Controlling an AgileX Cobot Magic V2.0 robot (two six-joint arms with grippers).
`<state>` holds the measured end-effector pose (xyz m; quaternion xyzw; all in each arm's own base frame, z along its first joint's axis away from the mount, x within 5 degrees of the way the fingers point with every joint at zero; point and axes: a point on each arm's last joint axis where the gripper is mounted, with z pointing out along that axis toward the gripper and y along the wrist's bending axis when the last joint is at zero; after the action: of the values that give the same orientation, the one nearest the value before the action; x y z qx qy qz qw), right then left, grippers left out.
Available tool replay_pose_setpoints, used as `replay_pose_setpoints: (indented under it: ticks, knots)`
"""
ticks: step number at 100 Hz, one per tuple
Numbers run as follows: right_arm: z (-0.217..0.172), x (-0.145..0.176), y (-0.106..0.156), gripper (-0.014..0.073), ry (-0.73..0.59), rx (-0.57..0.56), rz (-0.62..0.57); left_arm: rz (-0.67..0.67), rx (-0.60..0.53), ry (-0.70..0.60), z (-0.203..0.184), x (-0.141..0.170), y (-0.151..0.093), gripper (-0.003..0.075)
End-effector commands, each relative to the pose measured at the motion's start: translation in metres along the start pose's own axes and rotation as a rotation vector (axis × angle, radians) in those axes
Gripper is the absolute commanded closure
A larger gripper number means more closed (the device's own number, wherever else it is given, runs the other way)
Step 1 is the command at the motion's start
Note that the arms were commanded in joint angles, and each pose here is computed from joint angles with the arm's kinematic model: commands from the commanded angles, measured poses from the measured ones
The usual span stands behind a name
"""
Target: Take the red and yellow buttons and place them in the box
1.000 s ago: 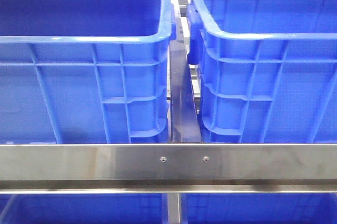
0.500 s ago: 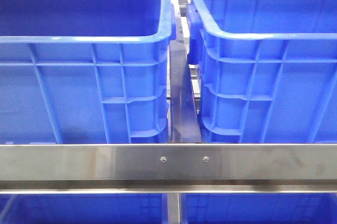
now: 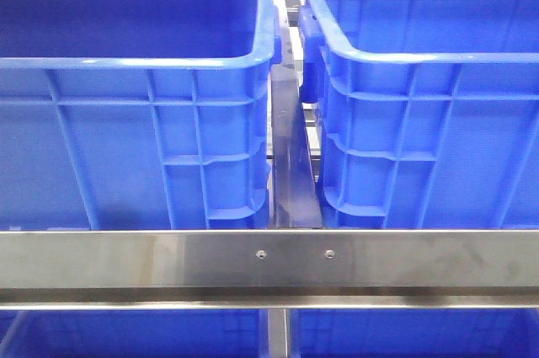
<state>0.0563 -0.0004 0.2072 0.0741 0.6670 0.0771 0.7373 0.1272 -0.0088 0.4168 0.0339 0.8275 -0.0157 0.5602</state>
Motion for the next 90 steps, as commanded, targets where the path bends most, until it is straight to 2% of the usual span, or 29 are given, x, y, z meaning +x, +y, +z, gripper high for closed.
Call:
replay_pose_setpoints:
  ticks: [1,35,42,49,66,71,78,90]
  knots:
    - [-0.003,-0.016,0.003,0.0663,-0.13,-0.028,-0.009,0.002,-0.002,-0.042,0.012,-0.019,0.001,0.0739]
    - [-0.003,-0.016,0.003,0.0663,-0.13,-0.028,-0.009,0.0,-0.001,0.088,0.056,-0.016,0.001,0.0736]
    - [-0.003,-0.016,0.003,0.0663,-0.13,-0.028,-0.009,0.0,0.0,0.11,0.062,-0.014,0.001,0.0707]
    - [-0.003,-0.016,0.003,0.0663,-0.13,-0.028,-0.009,0.0,0.0,0.12,0.065,-0.013,0.001,0.0622]
    - [-0.003,-0.016,0.003,0.0663,-0.13,-0.028,-0.009,-0.006,0.003,0.125,0.067,-0.013,0.0,0.0272]
    - [-0.003,-0.016,0.003,0.0663,-0.13,-0.028,-0.009,-0.008,0.003,0.126,0.068,-0.013,0.0,0.02]
    - [-0.003,-0.016,0.003,0.0663,-0.13,-0.028,-0.009,-0.009,0.004,0.129,0.068,-0.012,0.0,0.0162]
    - [-0.003,-0.016,0.003,0.0663,-0.13,-0.028,-0.009,-0.037,0.028,0.133,0.071,-0.012,-0.002,0.0167]
